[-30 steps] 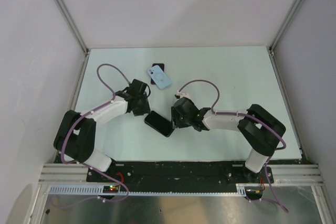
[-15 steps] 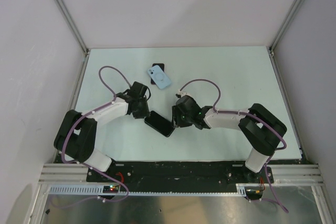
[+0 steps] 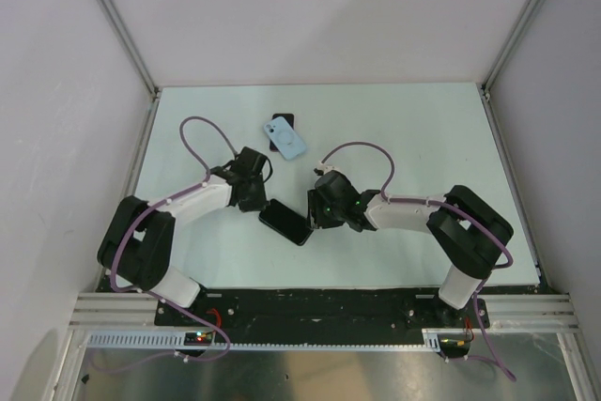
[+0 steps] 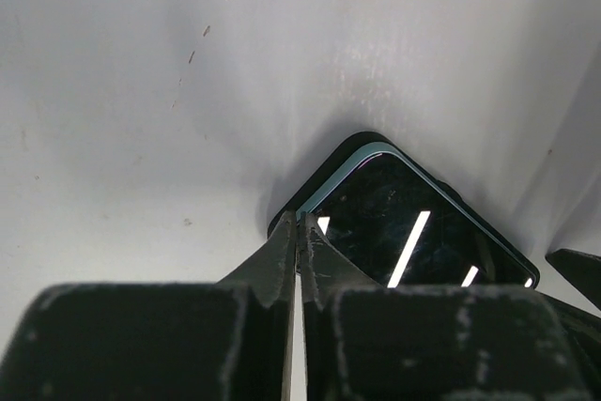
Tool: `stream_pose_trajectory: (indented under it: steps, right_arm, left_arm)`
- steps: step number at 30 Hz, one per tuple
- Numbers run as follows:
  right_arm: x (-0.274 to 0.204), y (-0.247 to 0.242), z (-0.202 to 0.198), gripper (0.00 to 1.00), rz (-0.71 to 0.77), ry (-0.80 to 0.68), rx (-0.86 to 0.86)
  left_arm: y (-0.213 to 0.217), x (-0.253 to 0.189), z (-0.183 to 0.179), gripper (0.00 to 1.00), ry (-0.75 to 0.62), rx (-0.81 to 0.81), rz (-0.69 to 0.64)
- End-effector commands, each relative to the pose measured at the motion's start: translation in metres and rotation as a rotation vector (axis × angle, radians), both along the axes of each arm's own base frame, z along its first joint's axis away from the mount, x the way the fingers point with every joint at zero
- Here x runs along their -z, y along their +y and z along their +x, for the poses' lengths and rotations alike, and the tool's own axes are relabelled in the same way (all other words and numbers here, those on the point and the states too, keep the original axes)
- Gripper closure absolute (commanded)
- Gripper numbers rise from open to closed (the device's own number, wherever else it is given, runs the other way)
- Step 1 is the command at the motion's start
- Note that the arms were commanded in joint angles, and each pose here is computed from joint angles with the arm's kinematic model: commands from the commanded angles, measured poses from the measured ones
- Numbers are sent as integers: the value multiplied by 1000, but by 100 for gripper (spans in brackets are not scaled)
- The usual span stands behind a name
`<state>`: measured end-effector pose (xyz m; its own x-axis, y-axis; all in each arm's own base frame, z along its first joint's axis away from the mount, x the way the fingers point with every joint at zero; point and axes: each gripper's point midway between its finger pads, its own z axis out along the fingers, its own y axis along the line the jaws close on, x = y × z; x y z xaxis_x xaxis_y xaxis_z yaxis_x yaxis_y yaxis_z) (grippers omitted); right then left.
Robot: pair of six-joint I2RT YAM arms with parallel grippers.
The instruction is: Put the phone into the phone case
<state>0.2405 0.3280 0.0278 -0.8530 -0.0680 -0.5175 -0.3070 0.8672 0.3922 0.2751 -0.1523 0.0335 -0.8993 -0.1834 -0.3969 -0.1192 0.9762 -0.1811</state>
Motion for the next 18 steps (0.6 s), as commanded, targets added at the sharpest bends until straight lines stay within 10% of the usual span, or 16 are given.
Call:
stream_pose_trajectory:
  steps: [1, 18]
  right_arm:
    - [-12, 6, 1, 52, 39, -2, -8]
    - [-8, 3, 0, 52, 19, -1, -17]
  left_arm:
    - [-16, 10, -14, 99, 44, 47, -21]
    - [-12, 49, -44, 100, 127, -8, -14]
